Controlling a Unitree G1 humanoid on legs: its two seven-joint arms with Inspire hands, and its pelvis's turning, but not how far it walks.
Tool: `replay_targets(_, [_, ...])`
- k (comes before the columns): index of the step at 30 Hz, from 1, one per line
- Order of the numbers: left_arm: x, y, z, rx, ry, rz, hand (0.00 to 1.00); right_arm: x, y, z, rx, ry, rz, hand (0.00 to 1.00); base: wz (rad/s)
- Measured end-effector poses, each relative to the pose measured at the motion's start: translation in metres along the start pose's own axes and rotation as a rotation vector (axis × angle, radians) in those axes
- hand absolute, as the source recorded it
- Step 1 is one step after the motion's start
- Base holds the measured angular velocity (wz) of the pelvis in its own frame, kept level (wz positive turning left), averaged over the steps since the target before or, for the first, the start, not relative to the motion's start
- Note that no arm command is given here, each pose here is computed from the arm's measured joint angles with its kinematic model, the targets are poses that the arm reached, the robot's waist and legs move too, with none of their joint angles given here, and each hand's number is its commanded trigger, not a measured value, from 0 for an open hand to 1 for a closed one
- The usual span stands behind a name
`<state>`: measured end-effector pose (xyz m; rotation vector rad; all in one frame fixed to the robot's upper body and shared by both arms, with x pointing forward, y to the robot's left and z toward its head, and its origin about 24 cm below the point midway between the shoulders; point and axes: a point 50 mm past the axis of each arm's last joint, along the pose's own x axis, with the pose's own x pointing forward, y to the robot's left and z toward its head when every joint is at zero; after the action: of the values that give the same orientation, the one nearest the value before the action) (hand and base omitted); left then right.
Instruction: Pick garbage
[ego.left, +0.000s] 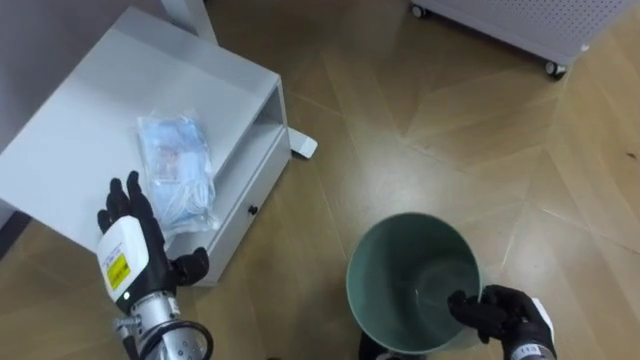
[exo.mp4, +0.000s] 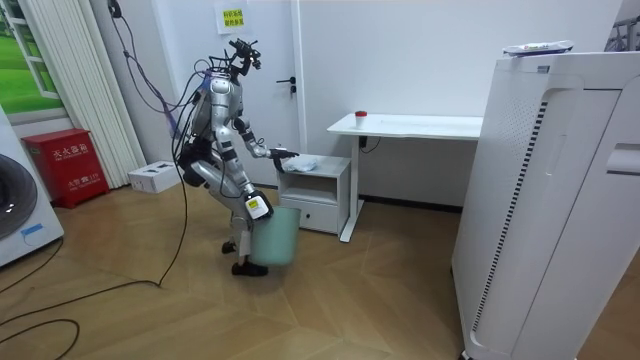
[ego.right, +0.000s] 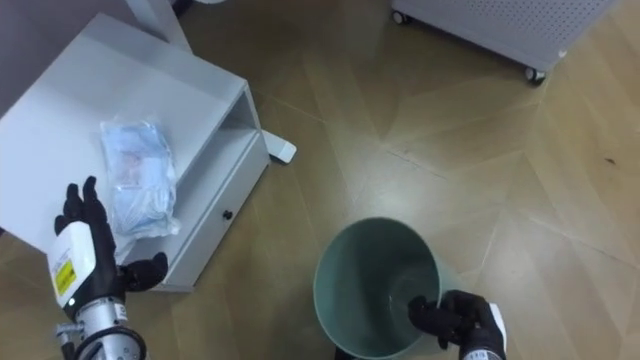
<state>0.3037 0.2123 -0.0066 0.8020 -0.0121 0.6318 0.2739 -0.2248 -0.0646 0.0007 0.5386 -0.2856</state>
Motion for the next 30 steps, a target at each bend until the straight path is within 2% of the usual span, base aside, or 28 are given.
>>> replay_targets(8, [0.004,0.003,0.002,0.045,-0.057,0.009,0.0,0.003,0.006,0.009,-0.005,-0.007,0.031,1.0,0.0])
replay_targets(16, [0.016,0.009,0.0,0.181,-0.106,-0.003,0.0,0.007,0.009,0.02,0.009,-0.009,0.062,1.0,-0.01])
replay_targets(22, [0.021,0.008,0.007,0.245,-0.163,-0.018,0.0,0.008,0.007,0.031,0.0,-0.046,0.091,1.0,0.0])
replay_targets(30, [0.035,0.016,0.014,0.36,-0.244,0.007,0.0,0.01,0.008,0.04,0.012,-0.057,0.118,1.0,0.03])
